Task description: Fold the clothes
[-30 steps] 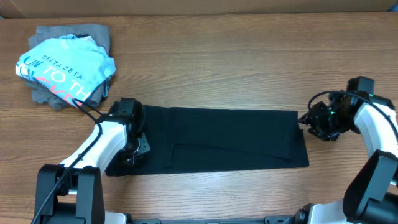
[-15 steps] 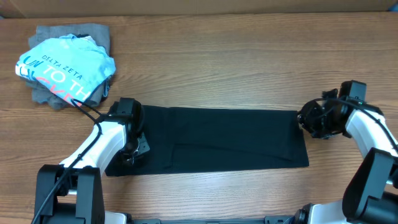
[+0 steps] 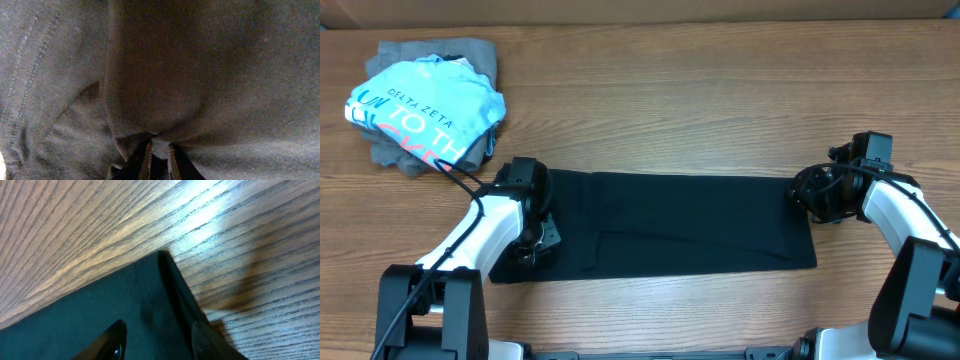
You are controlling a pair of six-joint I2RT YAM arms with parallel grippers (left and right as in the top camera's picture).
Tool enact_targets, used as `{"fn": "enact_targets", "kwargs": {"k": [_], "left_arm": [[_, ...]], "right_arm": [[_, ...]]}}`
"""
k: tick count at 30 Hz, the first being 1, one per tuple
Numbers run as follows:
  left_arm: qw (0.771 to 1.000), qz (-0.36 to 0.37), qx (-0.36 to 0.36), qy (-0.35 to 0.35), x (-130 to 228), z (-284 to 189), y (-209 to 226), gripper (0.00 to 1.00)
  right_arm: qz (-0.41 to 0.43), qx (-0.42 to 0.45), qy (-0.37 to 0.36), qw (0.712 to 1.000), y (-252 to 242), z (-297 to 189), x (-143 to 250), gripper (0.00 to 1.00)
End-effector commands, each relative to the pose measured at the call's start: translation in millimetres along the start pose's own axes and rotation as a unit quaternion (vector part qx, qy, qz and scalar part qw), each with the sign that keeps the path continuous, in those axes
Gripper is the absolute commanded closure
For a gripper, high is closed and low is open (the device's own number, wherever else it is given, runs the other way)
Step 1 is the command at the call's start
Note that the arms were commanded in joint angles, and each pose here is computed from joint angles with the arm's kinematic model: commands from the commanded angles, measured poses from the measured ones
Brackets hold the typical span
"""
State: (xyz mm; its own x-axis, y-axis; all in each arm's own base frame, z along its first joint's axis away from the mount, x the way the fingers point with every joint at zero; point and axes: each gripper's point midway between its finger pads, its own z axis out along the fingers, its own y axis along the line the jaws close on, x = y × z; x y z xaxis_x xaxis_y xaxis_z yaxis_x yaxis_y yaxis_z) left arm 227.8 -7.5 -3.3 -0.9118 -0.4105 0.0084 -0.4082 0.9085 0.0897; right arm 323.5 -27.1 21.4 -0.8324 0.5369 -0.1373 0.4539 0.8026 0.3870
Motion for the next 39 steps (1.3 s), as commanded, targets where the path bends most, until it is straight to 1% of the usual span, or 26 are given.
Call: {"fn": "enact_targets", "kwargs": {"k": [1,5,9,14,16,17,18,19,20,21,23,25,27,37,39], "left_arm": [[0.998,-0.010,-0.054,0.022,12.8,21.0,25.7,0.84],[0.998,-0.009,-0.054,0.022,12.9,21.0,25.8,0.84],[0.998,-0.008,-0.054,0.023,13.1,21.0,25.7,0.84],[0.998,-0.008,-0.054,0.023,13.3,21.0,25.9,0.84],[0.998,-0.008,-0.054,0.023,13.4,21.0,25.9,0.84],[0.998,-0.008,-0.054,0.023,13.4,21.0,25.9,0.84],[0.998,-0.008,-0.054,0.023,13.4,21.0,25.9,0.84],[0.998,-0.008,-0.054,0.023,13.3,21.0,25.9,0.83],[0.998,-0.008,-0.054,0.023,13.3,21.0,25.9,0.83],[0.998,-0.008,-0.054,0.023,13.3,21.0,25.9,0.83],[0.998,-0.008,-0.054,0.023,13.5,21.0,26.0,0.83],[0.998,-0.008,-0.054,0.024,13.6,21.0,26.0,0.83],[0.998,-0.008,-0.054,0.024,13.6,21.0,26.0,0.83],[0.998,-0.008,-0.054,0.023,13.4,21.0,25.9,0.83],[0.998,-0.008,-0.054,0.023,13.3,21.0,25.9,0.83]], "right_arm": [[0.004,0.006,0.014,1.000,-3.2,10.1,5.9,0.55],[0.008,0.004,0.036,0.999,-5.4,22.0,13.0,0.57],[0.000,-0.016,0.034,0.999,1.8,23.3,10.3,0.67],[0.001,-0.017,0.030,0.999,1.7,22.8,8.3,0.72],[-0.001,-0.025,0.030,0.999,4.9,22.0,6.7,0.71],[-0.014,-0.038,0.029,0.999,10.0,21.1,5.5,0.64],[-0.018,-0.042,0.029,0.999,12.1,20.4,4.5,0.60],[-0.023,-0.048,0.027,0.998,14.9,19.1,2.2,0.61],[-0.023,-0.048,0.025,0.998,15.6,18.5,0.8,0.69],[-0.024,-0.049,0.024,0.998,16.3,18.1,-0.4,0.74],[-0.025,-0.050,0.021,0.998,17.4,16.9,-2.8,0.77],[-0.026,-0.051,0.018,0.998,18.7,15.6,-5.5,0.85],[-0.025,-0.052,0.015,0.998,20.1,13.9,-8.7,0.96],[-0.013,-0.058,-0.018,0.998,22.8,0.1,-36.7,0.96],[-0.014,-0.059,-0.020,0.998,23.3,-0.3,-37.8,0.94]]}}
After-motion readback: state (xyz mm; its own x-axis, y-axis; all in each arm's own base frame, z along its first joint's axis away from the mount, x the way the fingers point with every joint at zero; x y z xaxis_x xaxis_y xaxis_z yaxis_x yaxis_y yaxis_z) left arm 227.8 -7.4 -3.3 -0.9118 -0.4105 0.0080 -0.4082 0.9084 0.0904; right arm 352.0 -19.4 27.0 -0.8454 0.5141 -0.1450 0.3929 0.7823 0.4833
